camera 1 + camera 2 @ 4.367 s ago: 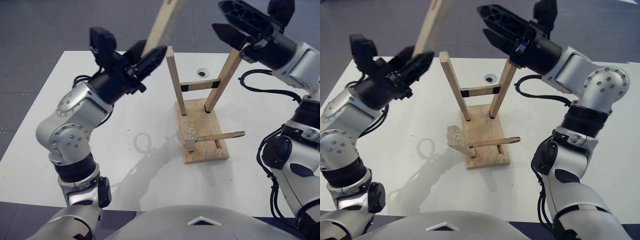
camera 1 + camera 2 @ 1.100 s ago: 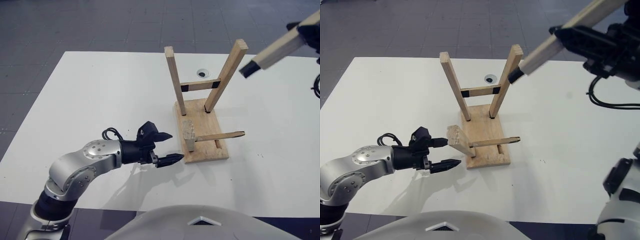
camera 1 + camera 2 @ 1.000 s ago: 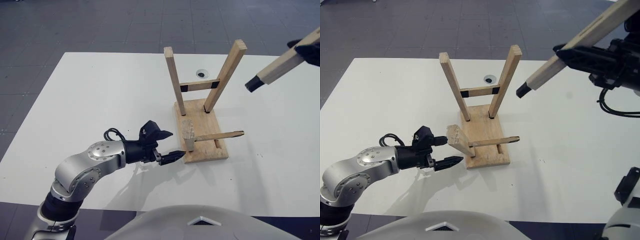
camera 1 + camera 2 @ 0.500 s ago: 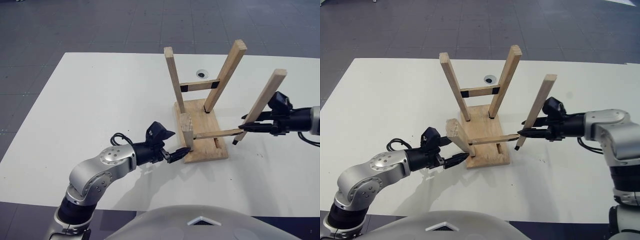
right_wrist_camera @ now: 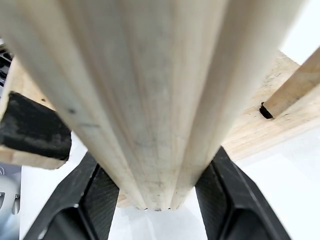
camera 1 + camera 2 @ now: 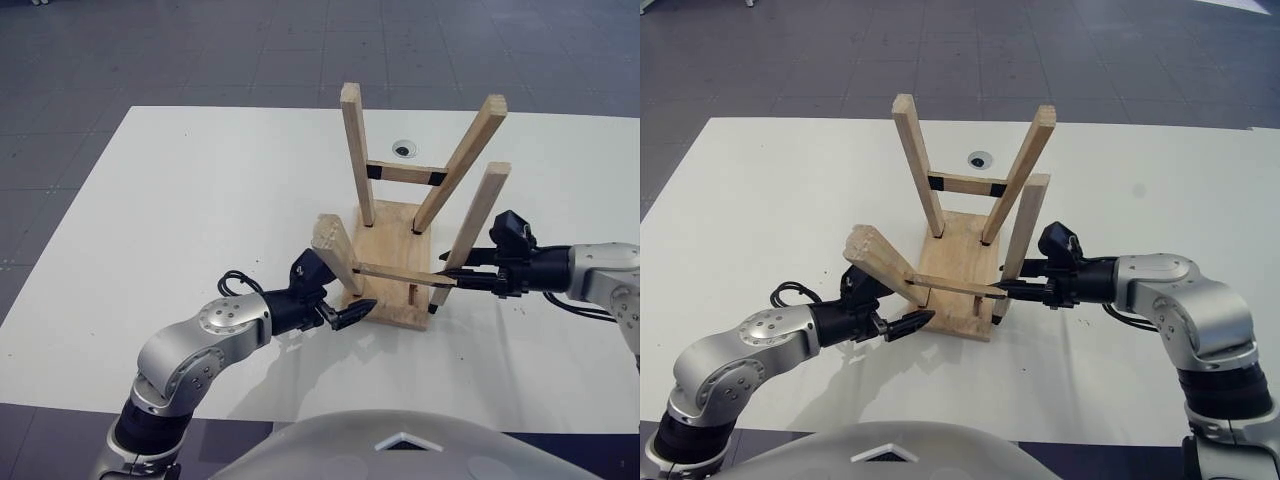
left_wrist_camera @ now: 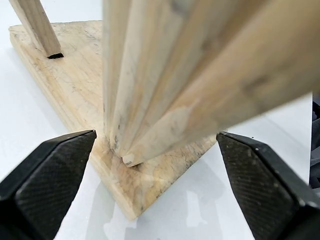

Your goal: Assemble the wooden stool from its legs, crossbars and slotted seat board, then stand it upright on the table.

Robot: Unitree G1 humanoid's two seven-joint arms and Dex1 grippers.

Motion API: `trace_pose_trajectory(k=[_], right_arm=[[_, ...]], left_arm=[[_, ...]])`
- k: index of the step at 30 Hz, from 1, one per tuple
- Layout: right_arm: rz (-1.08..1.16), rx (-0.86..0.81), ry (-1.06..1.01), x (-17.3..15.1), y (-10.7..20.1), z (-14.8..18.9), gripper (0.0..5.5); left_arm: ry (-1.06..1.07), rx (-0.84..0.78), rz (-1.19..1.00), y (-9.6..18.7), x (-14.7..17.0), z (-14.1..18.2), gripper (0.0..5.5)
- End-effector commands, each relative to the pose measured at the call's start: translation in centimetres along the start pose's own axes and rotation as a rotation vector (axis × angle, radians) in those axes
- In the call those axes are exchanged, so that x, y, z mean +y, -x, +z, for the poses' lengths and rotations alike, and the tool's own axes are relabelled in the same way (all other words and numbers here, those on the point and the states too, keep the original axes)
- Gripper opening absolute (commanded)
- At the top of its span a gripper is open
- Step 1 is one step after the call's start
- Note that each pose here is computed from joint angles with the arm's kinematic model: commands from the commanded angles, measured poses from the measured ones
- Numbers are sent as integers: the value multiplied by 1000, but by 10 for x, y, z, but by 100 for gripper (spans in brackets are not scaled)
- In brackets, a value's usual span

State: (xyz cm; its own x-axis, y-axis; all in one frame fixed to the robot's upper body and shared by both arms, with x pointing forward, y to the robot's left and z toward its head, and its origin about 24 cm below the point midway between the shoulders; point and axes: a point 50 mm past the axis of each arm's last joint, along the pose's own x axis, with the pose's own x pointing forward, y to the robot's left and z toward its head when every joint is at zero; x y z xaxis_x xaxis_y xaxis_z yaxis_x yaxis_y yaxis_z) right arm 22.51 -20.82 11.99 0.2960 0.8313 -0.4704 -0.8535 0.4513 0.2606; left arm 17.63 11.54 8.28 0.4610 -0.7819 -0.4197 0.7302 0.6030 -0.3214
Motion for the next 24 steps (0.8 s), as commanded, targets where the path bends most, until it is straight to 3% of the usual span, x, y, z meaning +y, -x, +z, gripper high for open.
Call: trace_pose_trajectory(k=[1,8,19,24], right_arm=[[-11,3,73,-9,20,13,203],[143,-114,62,3,29,18,203],[-28,-248,155,-15,1,-57,202],[-27,-295,136,-22,5,-77,202]], left_arm=[[-10,13,35,1,6,0,447],[-4,63,81,6,18,-13,447],[-2,73,86,5,23,-18,447],[-6,79,87,7,25,-17,447]])
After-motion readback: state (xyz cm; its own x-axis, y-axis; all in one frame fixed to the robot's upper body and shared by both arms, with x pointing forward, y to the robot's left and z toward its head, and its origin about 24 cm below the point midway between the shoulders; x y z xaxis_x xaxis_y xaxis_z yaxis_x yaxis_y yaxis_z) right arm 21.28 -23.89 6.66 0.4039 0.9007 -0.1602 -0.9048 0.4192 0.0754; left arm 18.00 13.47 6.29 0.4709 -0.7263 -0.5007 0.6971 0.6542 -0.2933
